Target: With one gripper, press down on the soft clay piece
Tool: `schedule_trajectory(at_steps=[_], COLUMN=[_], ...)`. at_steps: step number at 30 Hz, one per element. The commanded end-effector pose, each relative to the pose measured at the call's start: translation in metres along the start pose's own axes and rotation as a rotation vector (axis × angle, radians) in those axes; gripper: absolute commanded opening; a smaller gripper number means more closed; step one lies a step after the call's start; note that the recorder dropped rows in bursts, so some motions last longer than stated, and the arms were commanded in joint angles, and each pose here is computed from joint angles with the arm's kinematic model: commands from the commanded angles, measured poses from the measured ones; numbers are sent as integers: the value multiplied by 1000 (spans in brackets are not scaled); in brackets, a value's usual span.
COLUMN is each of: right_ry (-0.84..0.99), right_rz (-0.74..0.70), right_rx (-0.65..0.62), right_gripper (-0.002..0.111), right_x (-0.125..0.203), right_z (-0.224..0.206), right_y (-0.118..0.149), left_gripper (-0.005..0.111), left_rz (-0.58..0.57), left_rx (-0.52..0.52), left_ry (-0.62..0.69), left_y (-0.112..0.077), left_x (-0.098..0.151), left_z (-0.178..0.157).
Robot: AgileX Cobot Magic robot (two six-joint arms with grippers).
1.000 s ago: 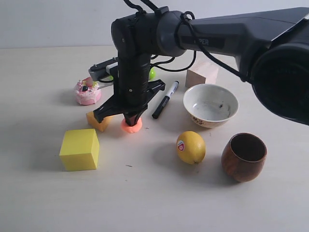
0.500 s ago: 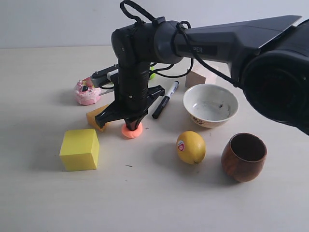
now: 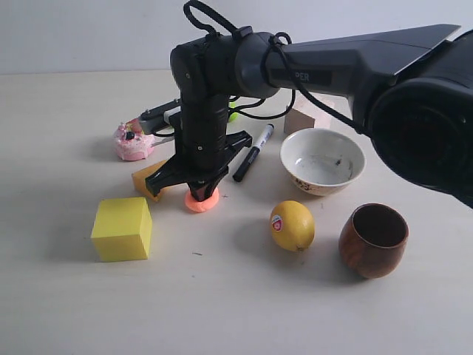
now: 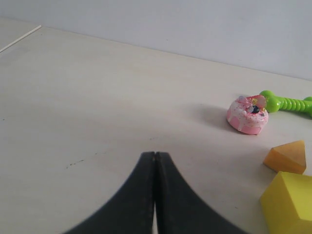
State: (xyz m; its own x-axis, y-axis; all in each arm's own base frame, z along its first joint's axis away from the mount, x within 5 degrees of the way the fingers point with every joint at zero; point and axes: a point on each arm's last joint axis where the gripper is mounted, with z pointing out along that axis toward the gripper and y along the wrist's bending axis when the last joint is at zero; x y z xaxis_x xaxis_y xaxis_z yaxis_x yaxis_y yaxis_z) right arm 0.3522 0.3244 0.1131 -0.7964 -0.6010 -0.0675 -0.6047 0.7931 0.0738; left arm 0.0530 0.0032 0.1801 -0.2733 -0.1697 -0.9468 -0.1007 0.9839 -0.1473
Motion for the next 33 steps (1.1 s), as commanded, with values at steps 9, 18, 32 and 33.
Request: schedule_trajectory(at_steps=[9,18,32,33], right_ry=[35,39,24,23], right_rz=[2,2,1,1], right_rx=[8,8,7,7], right_gripper=[18,36,29,29], right_x=[3,3,2,2], right_z=[10,10,1,1], right_y=[-1,-1,0,0], left_gripper=[0,0,0,0], left_rz=[-1,-1,-1,-1], left_rx=[8,8,8,8], left_ry=[-4,-4,-4,-4], left_y=[0,0,0,0], left_x=[1,1,1,1], left_z=[0,0,0,0])
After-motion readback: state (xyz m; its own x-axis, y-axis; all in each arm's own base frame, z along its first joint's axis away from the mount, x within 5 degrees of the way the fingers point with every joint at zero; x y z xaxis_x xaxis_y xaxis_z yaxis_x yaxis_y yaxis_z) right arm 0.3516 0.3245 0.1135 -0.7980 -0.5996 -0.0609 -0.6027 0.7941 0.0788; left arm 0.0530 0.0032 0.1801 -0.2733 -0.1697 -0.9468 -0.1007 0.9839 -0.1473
